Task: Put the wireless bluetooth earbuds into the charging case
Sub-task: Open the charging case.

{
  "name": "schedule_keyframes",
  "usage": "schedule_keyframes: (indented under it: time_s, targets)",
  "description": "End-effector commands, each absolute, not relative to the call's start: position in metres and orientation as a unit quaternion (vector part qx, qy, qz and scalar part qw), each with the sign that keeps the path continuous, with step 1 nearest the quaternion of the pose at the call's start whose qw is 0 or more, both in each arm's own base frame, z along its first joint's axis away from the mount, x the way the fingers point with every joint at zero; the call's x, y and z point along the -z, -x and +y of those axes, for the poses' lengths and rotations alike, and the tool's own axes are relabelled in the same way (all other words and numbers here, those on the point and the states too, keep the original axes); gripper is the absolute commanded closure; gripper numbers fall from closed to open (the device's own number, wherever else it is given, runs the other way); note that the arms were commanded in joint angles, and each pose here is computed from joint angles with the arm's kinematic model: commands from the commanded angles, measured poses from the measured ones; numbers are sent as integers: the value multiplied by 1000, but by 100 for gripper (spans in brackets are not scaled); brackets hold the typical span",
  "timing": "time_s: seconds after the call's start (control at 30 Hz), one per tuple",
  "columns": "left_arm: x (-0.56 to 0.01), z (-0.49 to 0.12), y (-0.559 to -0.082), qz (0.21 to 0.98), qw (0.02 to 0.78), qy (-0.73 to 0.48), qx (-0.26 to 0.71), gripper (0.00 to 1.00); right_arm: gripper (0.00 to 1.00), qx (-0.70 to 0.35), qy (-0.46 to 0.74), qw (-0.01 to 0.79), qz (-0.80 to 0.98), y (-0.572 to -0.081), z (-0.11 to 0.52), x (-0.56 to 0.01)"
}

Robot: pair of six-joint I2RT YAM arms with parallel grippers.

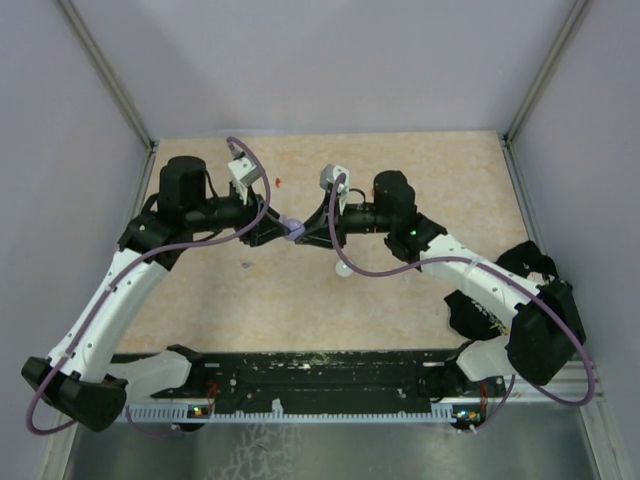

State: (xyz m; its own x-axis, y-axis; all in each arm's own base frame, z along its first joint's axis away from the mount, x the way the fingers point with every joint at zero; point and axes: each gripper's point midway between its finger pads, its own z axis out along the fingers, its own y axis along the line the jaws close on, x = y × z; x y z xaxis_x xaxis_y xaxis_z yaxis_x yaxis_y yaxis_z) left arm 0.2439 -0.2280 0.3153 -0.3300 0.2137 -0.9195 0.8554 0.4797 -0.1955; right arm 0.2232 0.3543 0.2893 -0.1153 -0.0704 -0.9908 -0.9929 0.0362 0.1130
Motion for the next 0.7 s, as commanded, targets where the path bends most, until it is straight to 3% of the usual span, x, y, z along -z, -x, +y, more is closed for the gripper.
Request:
schedule_keyframes:
  time_s: [0.0,0.33,0.67]
  targets:
    - [-322,-217,-275,740,497,-325,317,44,100,-537,521,452,486,-193,357,-312]
    - [-324,-216,-278,742,499,-310,324,38,100,-535,517,452,492,-194,357,-310]
    - [-319,-193,-280,773,508,-261,276,32,100,-453,460,514,565,-233,346,-287]
